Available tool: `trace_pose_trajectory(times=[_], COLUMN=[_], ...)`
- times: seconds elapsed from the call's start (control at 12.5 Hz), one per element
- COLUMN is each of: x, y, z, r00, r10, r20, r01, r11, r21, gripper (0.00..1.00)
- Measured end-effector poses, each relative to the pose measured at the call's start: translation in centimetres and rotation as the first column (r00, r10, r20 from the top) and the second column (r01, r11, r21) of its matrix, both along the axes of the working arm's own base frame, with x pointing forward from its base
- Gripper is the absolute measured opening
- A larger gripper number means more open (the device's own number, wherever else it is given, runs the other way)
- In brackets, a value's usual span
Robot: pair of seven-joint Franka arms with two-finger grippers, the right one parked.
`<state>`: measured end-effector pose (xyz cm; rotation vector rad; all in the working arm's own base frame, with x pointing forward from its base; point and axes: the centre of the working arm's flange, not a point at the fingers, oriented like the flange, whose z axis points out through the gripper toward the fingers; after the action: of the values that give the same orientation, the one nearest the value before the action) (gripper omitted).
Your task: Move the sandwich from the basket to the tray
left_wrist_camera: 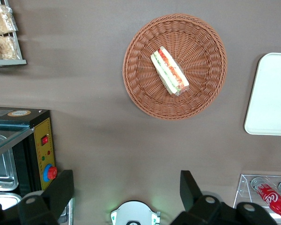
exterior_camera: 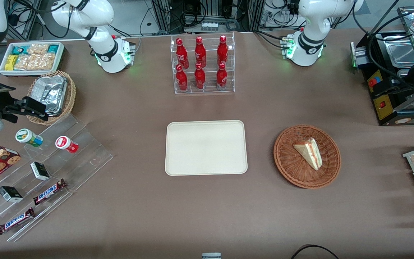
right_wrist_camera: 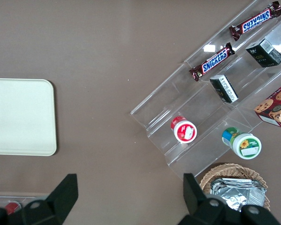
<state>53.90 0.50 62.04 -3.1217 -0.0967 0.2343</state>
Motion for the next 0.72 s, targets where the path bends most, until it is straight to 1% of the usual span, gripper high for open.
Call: trace_pose_trajectory(times=[0.24, 0.4, 0.56, 0.72], x=[0.0, 0.2, 0.9, 2.1], y=[-0.1, -0.1, 0.0, 0.6], z=[-0.1, -0.6, -2.2, -4.7], r00=[1.0, 1.0, 0.999, 0.996], r10=[-0.003, -0.004, -0.002, 0.008], r20=[-0.005, -0.017, -0.048, -0.088], r01=[0.003, 0.004, 0.002, -0.008], r11=[1.0, 1.0, 1.0, 1.0], r21=[-0.001, -0.001, -0.002, -0.004], gripper=[1.0, 1.0, 1.0, 1.0])
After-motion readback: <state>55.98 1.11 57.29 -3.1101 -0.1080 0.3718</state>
